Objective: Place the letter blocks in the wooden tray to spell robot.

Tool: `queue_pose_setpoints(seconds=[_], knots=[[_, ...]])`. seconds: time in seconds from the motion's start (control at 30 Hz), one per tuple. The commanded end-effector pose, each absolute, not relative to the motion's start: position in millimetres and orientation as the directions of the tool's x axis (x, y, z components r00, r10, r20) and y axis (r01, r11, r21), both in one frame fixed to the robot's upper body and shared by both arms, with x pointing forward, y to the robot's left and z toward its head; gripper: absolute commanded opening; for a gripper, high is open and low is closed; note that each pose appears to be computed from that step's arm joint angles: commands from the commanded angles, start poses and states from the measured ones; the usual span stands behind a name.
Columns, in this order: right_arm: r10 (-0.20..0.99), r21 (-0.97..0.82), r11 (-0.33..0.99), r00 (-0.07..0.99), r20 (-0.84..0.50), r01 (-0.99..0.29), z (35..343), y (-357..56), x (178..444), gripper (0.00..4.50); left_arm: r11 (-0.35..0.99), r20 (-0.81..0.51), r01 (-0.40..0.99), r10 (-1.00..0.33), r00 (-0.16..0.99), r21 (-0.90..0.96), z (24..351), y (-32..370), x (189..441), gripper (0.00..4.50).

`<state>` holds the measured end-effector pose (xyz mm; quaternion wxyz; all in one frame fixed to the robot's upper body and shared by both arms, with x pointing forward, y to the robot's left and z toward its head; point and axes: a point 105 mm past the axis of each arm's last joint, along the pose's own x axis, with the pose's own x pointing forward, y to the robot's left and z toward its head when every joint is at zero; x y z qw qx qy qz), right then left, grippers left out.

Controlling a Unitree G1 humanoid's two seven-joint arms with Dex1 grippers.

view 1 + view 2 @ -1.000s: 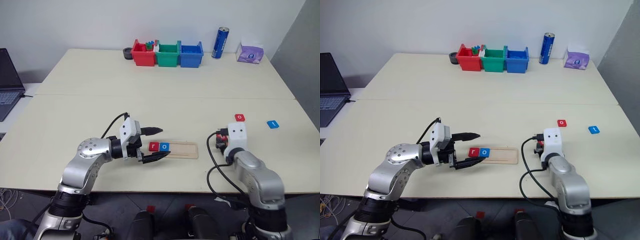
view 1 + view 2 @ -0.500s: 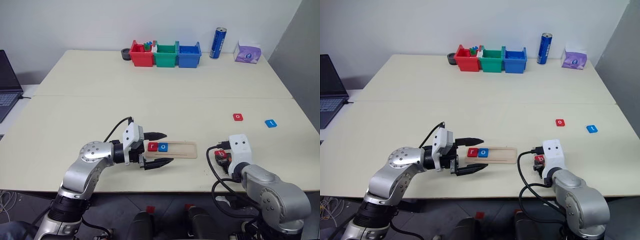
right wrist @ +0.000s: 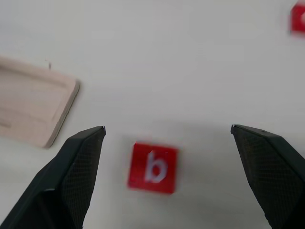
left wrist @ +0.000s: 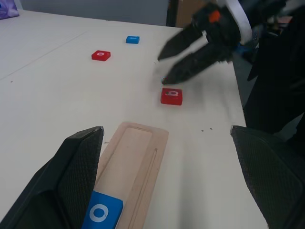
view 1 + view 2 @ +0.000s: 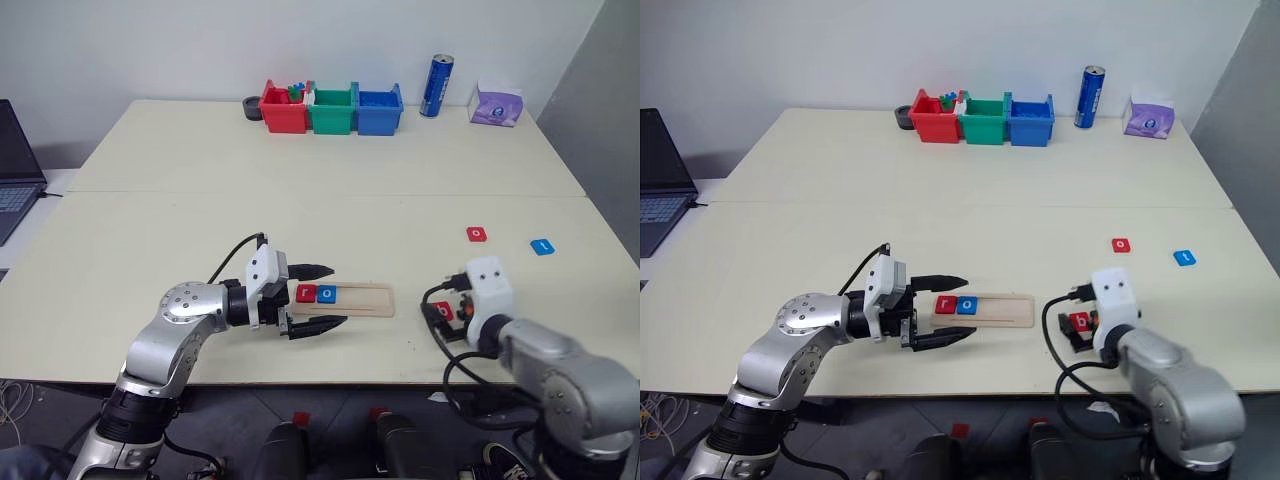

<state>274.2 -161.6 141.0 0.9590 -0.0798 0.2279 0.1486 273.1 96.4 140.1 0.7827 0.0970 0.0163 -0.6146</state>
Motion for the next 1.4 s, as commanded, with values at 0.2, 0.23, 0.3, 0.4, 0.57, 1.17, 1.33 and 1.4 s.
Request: queue_pose_setpoints(seconds=[0.2,0.23,0.3,0.4,0.57,1.17,1.33,1.4], knots=[[0.73,-0.176,0.581,0.605,-0.318,-0.794,164.8,-159.6,267.4,4.49,0.167,-0.11,0.973,-0.976,0.186,0.156,149.1,85.2,272.9,4.5],[0.741,-0.194,0.554,0.586,-0.328,-0.809,159.9,-165.8,269.0,4.49,0.164,-0.11,0.974,-0.977,0.182,0.156,149.1,84.8,273.0,4.5],[0.747,-0.228,0.519,0.567,-0.346,-0.824,150.4,-177.7,274.5,4.49,0.161,-0.111,0.975,-0.978,0.179,0.156,148.8,85.0,273.6,4.5],[0.756,-0.268,0.478,0.547,-0.359,-0.837,143.9,-187.5,281.0,4.49,0.158,-0.112,0.975,-0.978,0.177,0.157,148.0,86.1,273.8,4.5],[0.78,-0.327,0.375,0.486,-0.395,-0.867,133.5,-191.2,282.2,4.49,0.149,-0.102,0.976,-0.981,0.166,0.156,151.3,87.9,270.0,4.5],[0.822,-0.292,0.192,0.316,-0.474,-0.937,88.5,-183.4,288.3,4.49,-0.033,-0.179,0.98,-0.984,0.002,0.197,149.6,89.6,248.3,4.5],[0.809,-0.291,0.219,0.34,-0.48,-0.931,85.3,-192.6,297.3,4.49,-0.071,-0.194,0.974,-0.981,-0.029,0.213,146.5,87.1,245.0,4.5],[0.805,-0.293,0.221,0.344,-0.483,-0.93,84.3,-195.1,299.1,4.49,-0.079,-0.197,0.973,-0.98,-0.036,0.218,146.3,87.5,244.8,4.5]])
